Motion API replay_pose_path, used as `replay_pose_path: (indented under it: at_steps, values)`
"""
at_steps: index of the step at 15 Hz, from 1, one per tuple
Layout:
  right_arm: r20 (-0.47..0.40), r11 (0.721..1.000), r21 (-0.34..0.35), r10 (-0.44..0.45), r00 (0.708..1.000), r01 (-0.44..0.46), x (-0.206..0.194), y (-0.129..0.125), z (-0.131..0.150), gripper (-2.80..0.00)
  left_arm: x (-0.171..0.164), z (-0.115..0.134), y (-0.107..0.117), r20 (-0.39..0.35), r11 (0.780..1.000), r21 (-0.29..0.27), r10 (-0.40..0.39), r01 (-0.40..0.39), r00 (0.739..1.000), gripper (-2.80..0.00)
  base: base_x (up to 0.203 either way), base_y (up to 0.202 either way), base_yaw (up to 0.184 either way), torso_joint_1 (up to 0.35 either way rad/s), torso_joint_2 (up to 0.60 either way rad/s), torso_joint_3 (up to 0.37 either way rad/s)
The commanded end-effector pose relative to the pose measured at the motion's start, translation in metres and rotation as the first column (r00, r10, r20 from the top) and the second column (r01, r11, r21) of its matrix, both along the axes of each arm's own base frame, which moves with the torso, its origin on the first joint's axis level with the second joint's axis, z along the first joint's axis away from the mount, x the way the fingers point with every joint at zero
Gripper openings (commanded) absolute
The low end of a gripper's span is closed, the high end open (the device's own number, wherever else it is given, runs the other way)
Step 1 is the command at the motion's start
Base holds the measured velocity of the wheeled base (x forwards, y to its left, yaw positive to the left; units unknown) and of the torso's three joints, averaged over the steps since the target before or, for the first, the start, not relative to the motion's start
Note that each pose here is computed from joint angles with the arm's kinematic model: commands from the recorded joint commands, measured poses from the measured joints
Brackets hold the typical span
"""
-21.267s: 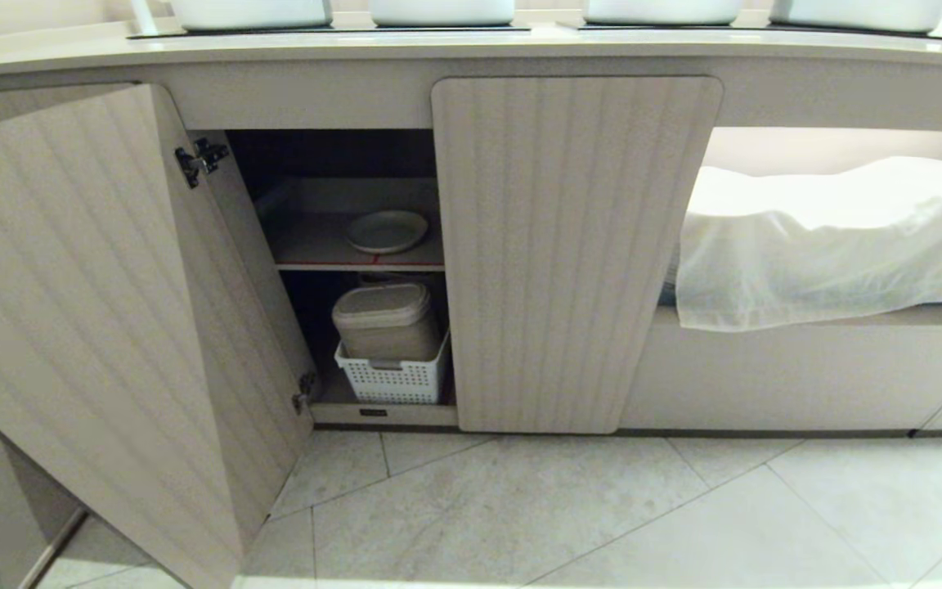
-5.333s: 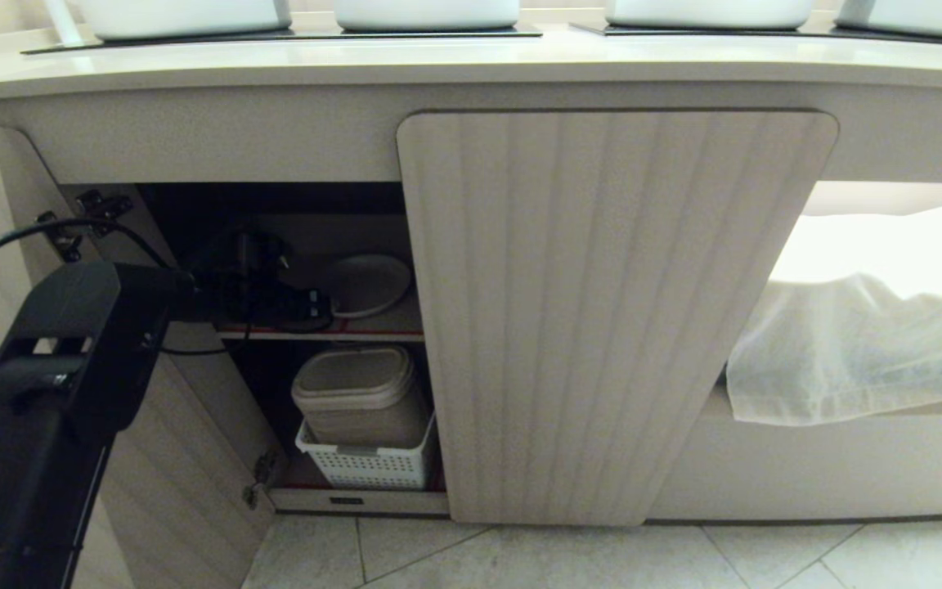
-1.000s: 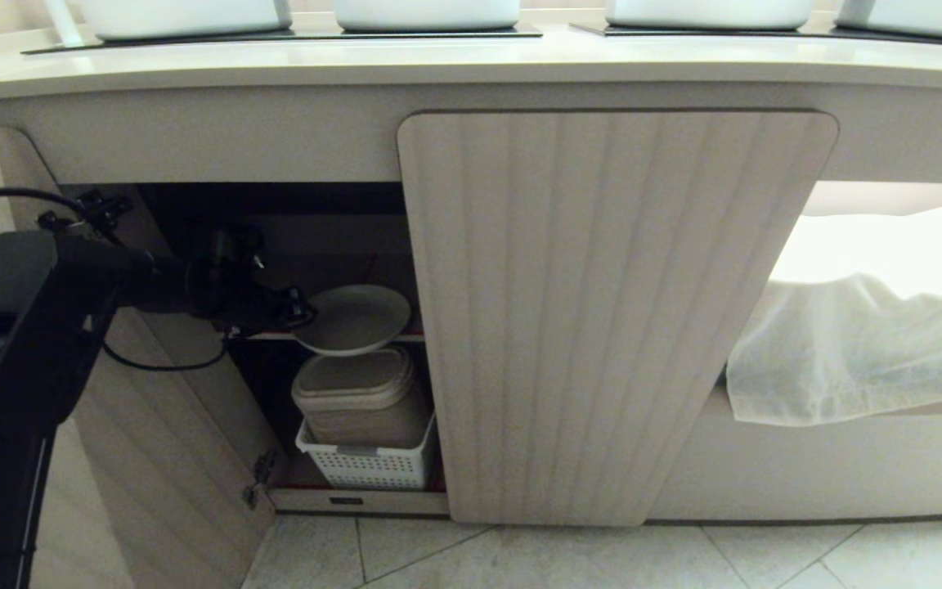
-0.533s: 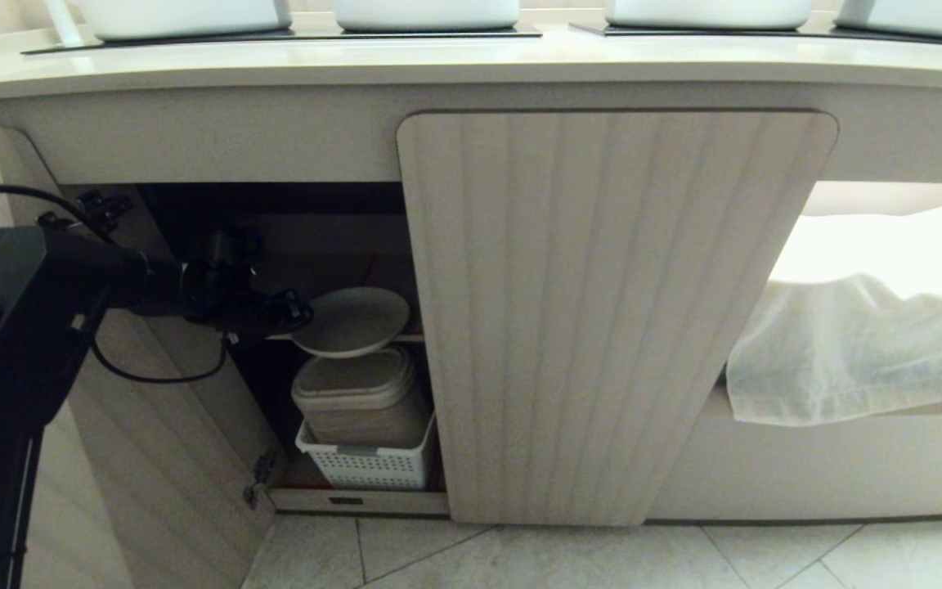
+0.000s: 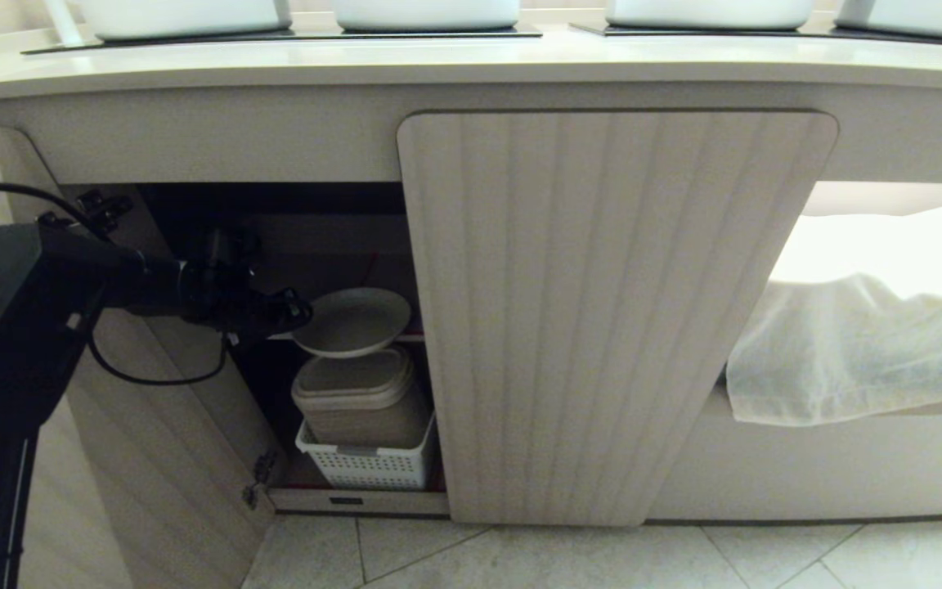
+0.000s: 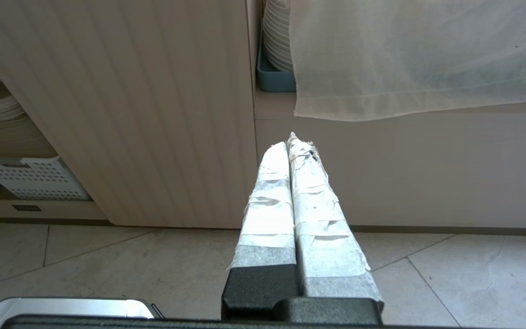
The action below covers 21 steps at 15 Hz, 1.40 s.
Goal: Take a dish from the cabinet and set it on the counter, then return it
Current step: Take the plate from the cabinet
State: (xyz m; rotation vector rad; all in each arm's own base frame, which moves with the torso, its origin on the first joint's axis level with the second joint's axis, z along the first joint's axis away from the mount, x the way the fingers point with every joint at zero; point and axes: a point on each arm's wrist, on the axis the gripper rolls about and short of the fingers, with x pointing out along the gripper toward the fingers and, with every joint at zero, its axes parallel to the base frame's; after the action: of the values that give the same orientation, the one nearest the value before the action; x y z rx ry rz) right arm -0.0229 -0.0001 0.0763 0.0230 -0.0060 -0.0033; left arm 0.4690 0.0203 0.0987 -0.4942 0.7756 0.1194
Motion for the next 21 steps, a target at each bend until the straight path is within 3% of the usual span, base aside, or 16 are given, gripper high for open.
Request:
replay_pose_path:
  at_steps: [1,9,21]
  values:
    - [0.000,1.000,0.000,0.000,1.000,0.000,0.000,0.000,0.000,-2.80,-0.003,0.001,0.001,-0.007,1.000,-0.005,0.001,-0.001,1.000,-2.80,0.000,0.000,0.000,0.000,0.00,0.000]
    - [0.000,1.000,0.000,0.000,1.000,0.000,0.000,0.000,0.000,-2.80,-0.024,0.001,0.003,-0.053,0.999,-0.035,0.000,-0.002,0.999,-2.80,0.000,0.000,0.000,0.000,0.00,0.000]
    - [0.000,1.000,0.000,0.000,1.000,0.000,0.000,0.000,0.000,-2.80,-0.064,0.020,0.002,-0.075,0.997,-0.073,-0.033,0.027,0.997,-2.80,0.000,0.000,0.000,0.000,0.00,0.000]
